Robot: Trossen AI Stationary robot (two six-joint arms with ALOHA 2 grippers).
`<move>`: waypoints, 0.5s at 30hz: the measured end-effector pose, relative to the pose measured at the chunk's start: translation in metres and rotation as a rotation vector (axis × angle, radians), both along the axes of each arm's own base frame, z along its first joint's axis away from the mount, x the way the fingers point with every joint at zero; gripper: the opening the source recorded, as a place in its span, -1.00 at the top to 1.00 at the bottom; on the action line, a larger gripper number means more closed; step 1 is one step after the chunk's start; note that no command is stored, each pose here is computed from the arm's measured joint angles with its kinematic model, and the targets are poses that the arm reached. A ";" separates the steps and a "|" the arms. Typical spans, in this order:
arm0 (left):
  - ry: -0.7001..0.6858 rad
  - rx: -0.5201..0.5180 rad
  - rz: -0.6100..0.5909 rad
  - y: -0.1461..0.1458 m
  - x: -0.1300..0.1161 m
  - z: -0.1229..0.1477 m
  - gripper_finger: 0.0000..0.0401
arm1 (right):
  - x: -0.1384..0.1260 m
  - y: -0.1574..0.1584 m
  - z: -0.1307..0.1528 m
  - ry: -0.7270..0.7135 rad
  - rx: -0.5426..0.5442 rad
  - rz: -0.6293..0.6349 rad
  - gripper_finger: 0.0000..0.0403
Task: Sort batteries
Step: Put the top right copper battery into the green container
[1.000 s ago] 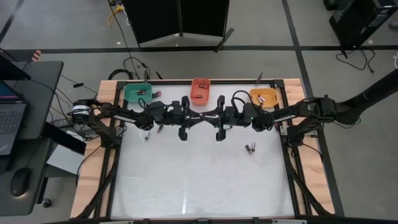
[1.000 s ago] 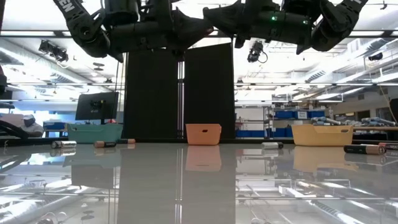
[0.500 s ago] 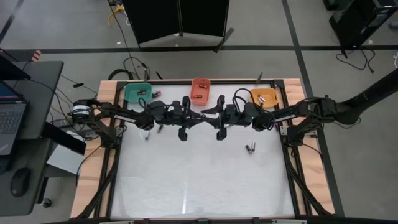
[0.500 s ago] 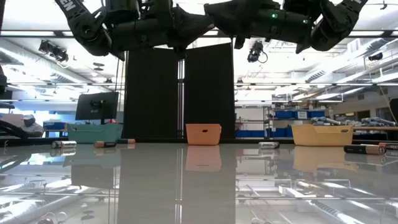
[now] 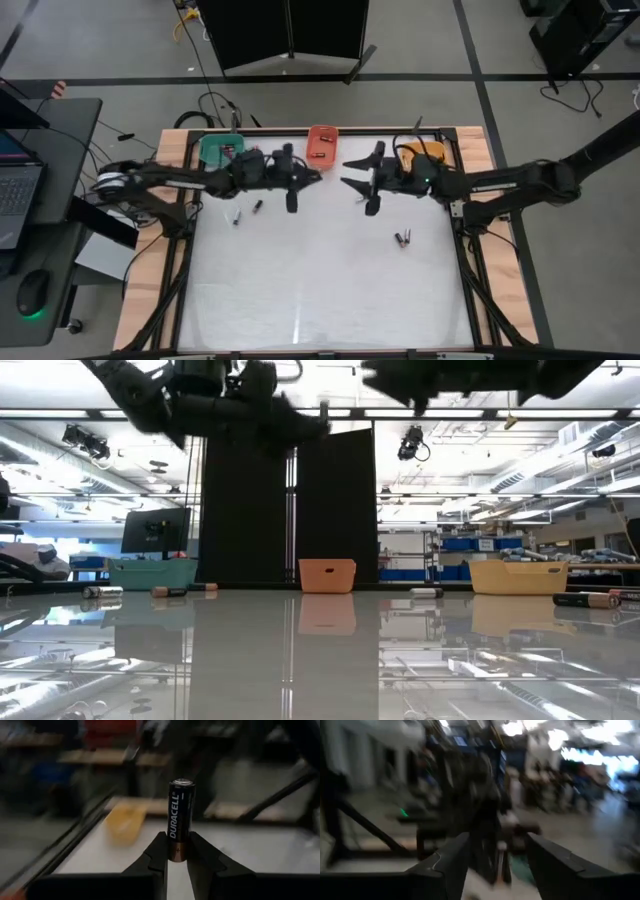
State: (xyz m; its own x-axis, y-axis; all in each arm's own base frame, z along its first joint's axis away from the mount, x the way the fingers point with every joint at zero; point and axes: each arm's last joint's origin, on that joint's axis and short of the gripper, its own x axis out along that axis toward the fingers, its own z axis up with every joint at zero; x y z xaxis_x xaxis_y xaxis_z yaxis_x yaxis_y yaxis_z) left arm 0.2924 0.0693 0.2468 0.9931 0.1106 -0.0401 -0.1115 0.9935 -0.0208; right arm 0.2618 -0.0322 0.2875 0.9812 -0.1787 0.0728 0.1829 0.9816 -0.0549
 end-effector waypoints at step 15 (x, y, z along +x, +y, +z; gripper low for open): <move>0.947 -0.241 0.605 0.062 -0.101 0.010 0.74 | -0.003 -0.004 -0.043 0.398 0.074 -0.207 0.36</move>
